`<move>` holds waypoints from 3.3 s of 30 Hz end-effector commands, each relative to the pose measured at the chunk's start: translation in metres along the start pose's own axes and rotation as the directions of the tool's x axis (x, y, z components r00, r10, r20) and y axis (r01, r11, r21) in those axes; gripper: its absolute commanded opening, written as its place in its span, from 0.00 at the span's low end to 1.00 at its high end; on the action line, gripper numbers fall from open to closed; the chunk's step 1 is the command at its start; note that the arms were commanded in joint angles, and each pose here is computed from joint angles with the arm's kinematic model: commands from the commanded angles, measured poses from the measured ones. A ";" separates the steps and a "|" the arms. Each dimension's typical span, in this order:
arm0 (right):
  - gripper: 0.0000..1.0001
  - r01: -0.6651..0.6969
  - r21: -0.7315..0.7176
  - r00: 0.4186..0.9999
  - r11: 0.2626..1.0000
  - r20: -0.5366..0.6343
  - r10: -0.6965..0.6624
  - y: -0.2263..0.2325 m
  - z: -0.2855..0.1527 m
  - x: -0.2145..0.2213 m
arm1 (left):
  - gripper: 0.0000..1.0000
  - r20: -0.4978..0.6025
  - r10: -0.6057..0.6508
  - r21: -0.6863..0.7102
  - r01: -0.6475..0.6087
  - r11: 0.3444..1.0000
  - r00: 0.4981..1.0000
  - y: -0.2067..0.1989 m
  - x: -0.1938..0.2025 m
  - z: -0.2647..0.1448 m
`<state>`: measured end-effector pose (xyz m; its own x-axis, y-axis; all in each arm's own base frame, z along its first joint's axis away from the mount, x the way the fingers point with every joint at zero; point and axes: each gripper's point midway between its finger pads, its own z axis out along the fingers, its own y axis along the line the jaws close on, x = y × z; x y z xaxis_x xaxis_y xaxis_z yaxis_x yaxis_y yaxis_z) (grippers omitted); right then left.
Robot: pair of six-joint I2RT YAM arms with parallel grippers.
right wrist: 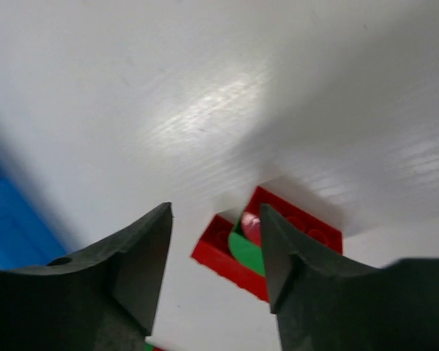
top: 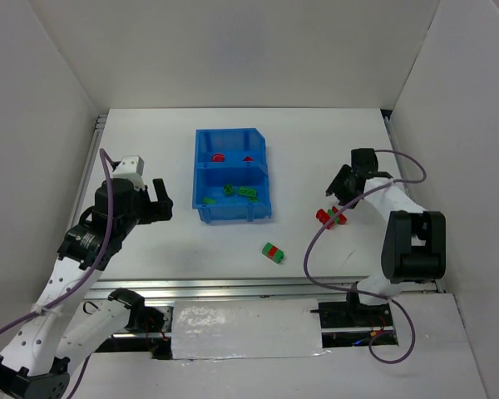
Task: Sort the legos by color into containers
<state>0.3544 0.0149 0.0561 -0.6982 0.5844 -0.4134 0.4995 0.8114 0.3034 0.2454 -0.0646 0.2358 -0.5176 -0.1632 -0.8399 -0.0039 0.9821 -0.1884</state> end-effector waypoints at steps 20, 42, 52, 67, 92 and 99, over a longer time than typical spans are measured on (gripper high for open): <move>1.00 0.331 0.055 0.939 0.942 0.076 -0.334 0.011 -0.067 0.028 | 0.99 0.064 0.007 0.021 -0.008 1.000 0.998 -0.002 -0.013 -0.009; 1.00 -0.288 0.251 0.950 0.924 0.200 0.242 -0.016 -0.026 0.055 | 0.99 0.092 0.003 0.051 -0.008 0.999 0.996 -0.006 -0.017 -0.017; 1.00 -0.350 0.290 0.932 0.891 0.203 0.300 -0.033 -0.003 0.048 | 1.00 0.108 -0.003 0.046 -0.002 0.999 0.994 -0.003 -0.018 -0.021; 0.98 -0.360 0.285 0.928 0.888 0.207 0.310 -0.039 0.004 0.021 | 0.99 0.113 -0.001 0.060 -0.006 0.998 0.994 -0.006 -0.019 -0.022; 1.00 -0.170 -0.015 0.975 0.985 0.143 0.171 0.020 -0.049 -0.012 | 0.99 0.113 -0.005 0.049 -0.001 0.999 0.994 -0.004 -0.019 -0.022; 1.00 -0.335 0.016 0.907 0.942 0.276 0.318 0.002 -0.093 -0.037 | 1.00 0.121 -0.002 0.074 -0.007 0.997 0.993 -0.007 -0.020 -0.025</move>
<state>0.3371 0.0109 0.1292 -0.4297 0.7556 -0.4943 0.6607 0.6363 0.3984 0.2332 -0.0612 0.2577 -0.4410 -0.1902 -0.8771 0.0194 0.9750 -0.2212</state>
